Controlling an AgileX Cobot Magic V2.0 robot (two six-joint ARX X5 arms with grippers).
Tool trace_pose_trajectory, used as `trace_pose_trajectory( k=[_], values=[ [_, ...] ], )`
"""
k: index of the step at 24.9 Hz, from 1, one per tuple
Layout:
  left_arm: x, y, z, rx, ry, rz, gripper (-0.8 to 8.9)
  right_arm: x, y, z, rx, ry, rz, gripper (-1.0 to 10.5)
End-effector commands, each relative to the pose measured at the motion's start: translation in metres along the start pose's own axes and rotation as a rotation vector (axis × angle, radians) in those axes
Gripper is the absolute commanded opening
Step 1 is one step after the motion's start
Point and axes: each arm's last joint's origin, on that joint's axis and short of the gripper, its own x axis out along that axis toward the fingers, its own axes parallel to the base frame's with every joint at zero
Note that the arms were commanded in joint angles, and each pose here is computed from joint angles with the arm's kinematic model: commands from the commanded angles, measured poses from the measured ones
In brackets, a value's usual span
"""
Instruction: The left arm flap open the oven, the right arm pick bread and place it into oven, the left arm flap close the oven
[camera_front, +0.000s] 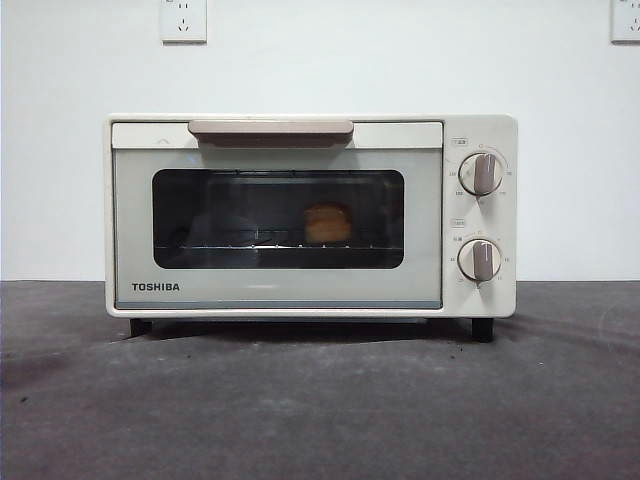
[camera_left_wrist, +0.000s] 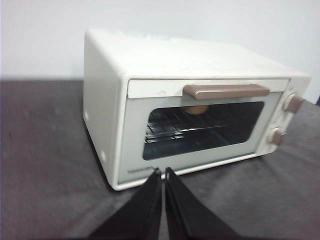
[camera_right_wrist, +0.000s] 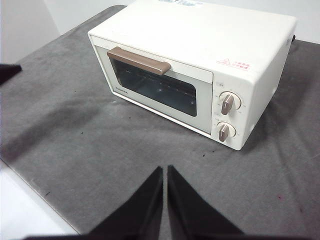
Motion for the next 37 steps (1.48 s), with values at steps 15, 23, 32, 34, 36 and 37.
trace_pose_trajectory(
  k=[15, 23, 32, 34, 36, 37],
  values=[
    [0.017, 0.027, -0.069, -0.034, 0.027, 0.446, 0.22, -0.003, 0.001, 0.005, -0.013, -0.028, 0.015, 0.1],
    [0.018, 0.025, -0.072, 0.003, 0.068, 0.452, 0.22, -0.003, 0.001, 0.005, -0.013, -0.028, 0.015, 0.1],
    [0.018, 0.026, -0.072, 0.034, 0.072, 0.454, 0.22, -0.003, 0.001, 0.005, -0.013, -0.028, 0.015, 0.1],
    [0.018, 0.026, -0.072, 0.034, 0.072, 0.454, 0.22, -0.003, 0.001, 0.005, -0.013, -0.028, 0.015, 0.1],
    [0.018, 0.026, -0.072, 0.034, 0.072, 0.454, 0.22, -0.003, 0.001, 0.005, -0.013, -0.028, 0.015, 0.1],
    [0.018, 0.026, -0.072, 0.034, 0.072, 0.454, 0.22, -0.003, 0.001, 0.005, -0.013, -0.028, 0.015, 0.1]
  ],
)
